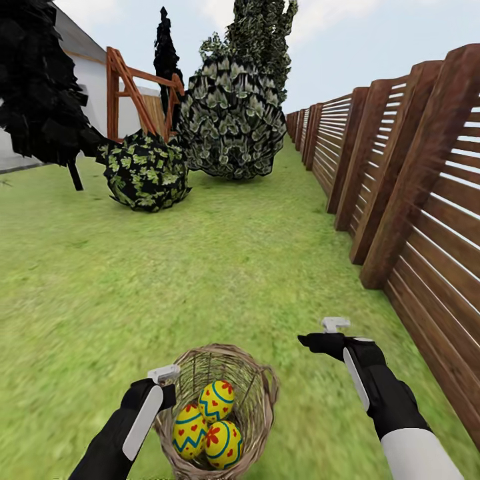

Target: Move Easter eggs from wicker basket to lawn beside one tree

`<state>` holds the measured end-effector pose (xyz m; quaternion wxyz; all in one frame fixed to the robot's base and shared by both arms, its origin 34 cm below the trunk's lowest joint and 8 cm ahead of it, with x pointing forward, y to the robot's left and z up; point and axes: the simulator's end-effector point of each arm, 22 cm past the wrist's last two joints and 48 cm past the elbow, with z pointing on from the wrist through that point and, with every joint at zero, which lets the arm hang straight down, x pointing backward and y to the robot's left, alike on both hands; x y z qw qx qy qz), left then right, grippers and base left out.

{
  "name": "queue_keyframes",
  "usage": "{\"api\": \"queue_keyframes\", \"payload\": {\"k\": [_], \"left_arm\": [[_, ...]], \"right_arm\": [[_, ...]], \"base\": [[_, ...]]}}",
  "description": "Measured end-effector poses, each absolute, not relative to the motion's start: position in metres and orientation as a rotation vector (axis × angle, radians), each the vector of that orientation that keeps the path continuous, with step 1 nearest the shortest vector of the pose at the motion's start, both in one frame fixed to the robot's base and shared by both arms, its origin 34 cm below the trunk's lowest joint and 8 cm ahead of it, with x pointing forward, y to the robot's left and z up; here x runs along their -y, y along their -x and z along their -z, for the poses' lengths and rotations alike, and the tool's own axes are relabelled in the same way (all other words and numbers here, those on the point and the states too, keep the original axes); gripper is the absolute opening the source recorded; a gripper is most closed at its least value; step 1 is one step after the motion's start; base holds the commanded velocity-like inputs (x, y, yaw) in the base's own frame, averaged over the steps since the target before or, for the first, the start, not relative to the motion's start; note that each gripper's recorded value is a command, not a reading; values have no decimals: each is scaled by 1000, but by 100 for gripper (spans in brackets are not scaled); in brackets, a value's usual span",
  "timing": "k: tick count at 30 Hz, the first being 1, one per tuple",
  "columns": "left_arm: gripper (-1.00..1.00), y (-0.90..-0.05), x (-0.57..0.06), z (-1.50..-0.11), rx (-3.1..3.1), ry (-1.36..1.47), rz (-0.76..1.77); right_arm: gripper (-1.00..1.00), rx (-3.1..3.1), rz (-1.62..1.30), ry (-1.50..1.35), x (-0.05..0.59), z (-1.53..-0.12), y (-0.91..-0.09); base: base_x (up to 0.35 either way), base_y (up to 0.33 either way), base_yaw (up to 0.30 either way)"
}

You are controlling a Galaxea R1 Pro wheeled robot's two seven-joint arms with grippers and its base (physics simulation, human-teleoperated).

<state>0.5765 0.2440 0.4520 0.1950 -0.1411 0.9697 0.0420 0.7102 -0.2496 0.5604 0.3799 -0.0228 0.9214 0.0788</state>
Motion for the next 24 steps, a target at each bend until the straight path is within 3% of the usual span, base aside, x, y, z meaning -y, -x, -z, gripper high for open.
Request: {"api": "queue_keyframes", "payload": {"k": [24], "left_arm": [[-100,-586,-244,-502,-2720,392,-119]], "right_arm": [[100,-2391,-202,50,251,-594,-712]], "base": [[0,0,292]]}}
